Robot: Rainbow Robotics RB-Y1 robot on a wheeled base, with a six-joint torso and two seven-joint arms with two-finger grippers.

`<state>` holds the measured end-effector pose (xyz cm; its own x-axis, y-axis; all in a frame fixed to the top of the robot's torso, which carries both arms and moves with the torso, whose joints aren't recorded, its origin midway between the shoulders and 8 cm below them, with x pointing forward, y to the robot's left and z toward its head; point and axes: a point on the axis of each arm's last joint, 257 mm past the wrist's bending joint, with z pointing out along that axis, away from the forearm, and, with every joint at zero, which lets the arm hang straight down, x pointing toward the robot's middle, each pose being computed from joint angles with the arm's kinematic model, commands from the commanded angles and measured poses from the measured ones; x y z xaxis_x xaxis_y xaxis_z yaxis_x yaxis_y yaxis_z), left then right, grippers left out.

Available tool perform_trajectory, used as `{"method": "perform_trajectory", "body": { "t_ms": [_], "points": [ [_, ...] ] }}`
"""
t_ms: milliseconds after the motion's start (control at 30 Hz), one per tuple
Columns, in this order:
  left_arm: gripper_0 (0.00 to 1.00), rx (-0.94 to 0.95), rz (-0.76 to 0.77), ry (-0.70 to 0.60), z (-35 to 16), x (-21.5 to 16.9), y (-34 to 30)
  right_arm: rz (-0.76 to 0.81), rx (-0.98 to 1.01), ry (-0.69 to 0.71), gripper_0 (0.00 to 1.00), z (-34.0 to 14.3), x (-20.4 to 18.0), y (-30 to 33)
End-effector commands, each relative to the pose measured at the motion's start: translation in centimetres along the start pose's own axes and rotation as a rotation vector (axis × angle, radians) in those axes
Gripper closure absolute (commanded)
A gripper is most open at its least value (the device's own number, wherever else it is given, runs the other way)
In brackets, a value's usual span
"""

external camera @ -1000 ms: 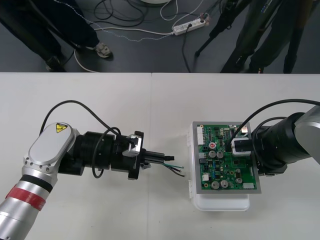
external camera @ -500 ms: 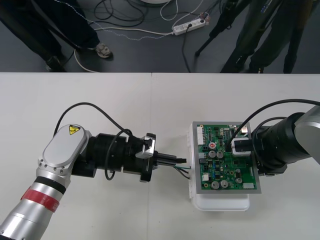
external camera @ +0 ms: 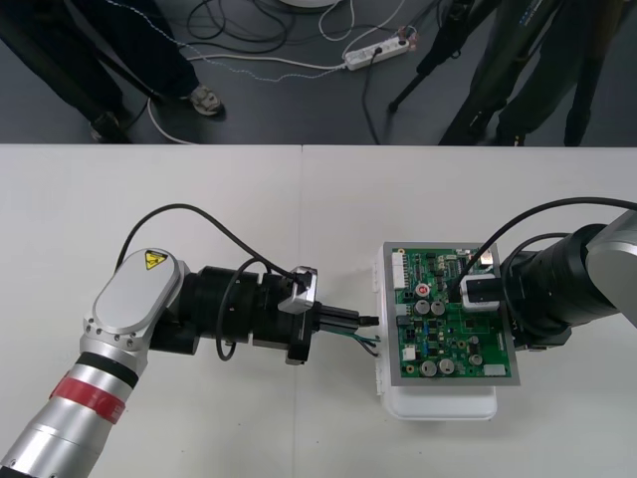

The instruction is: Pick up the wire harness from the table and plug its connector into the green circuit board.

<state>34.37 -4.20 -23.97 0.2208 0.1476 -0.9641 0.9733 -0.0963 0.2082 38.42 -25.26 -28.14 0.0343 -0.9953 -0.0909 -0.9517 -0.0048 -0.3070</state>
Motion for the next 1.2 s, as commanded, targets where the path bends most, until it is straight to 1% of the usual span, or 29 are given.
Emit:
{"method": "perform_trajectory", "body": {
  "t_ms": [33, 600, 1200],
  "points": [
    [1.00, 0.012, 0.009, -0.014, 2.7, -2.8, 1.2, 0.013, 0.008, -0.028, 0.00, -0.5, -1.5, 0.1],
    [1.00, 0.019, 0.010, 0.012, 4.3, -3.0, 1.5, 0.013, 0.009, -0.032, 0.00, -0.4, -1.7, 0.1],
    [1.00, 0.020, 0.003, 0.030, 4.6, -2.6, 1.5, 0.013, 0.009, -0.034, 0.00, -0.4, -1.7, 0.1]
  ]
}}
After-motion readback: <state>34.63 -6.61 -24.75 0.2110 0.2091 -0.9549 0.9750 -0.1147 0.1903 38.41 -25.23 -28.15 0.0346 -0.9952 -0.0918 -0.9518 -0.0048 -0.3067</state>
